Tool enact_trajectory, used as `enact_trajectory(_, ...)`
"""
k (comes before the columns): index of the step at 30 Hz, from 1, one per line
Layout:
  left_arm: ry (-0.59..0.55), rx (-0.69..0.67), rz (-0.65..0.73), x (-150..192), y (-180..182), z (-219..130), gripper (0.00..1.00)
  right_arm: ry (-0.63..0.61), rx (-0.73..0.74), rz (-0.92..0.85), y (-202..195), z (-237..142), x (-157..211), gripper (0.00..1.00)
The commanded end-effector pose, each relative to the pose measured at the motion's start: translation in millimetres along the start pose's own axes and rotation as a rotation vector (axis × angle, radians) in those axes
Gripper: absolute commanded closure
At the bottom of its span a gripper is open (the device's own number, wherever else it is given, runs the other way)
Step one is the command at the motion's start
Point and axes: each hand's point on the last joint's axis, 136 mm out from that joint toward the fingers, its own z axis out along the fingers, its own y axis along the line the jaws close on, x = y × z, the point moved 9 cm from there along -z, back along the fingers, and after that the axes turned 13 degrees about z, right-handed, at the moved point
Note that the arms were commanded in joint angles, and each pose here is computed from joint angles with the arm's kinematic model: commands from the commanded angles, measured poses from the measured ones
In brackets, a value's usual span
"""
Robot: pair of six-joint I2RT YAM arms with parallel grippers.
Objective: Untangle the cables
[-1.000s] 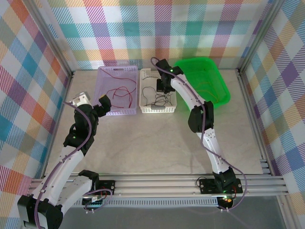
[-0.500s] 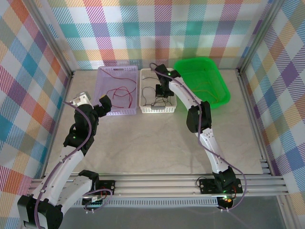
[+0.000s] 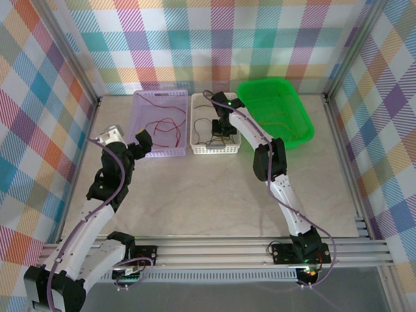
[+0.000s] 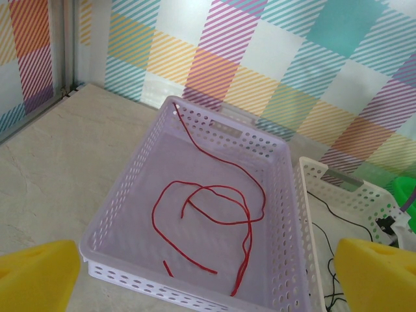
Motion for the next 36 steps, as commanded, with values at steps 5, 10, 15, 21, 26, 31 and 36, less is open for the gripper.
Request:
enact_trajectory(5,-0.033,0.020,-0.004,-8.6,-4.1,-1.2,0.00,0.022,-0.019,-0.021,0.9,-15.0,1.8,0.94)
enact_trajectory(10,-0.033,0.018,-0.004,-8.8,-3.9,-1.3,0.00,0.014,-0.031,-0.023,2.2,-22.2,0.5,0.84)
enact_trajectory(15,-0.032,0.018,-0.005,-8.7,-3.9,-1.3,0.00,-0.007,-0.050,-0.022,4.7,-32.9,-2.4,0.78)
enact_trajectory(21,-0.033,0.020,-0.004,-9.2,-4.1,-1.8,0.00,-0.049,-0.082,-0.024,8.6,-52.9,-8.0,0.67)
enact_trajectory(26,-0.032,0.015,-0.004,-9.2,-3.5,-1.8,0.00,-0.079,-0.103,-0.023,11.8,-68.2,-11.5,0.60)
enact_trajectory(31,-0.032,0.014,-0.004,-9.5,-3.5,-1.9,0.00,-0.100,-0.113,-0.028,12.8,-78.4,-13.3,0.51)
enact_trajectory(36,-0.029,0.012,-0.002,-9.1,-3.4,-1.6,0.00,-0.122,-0.119,-0.039,15.4,-87.8,-13.6,0.38)
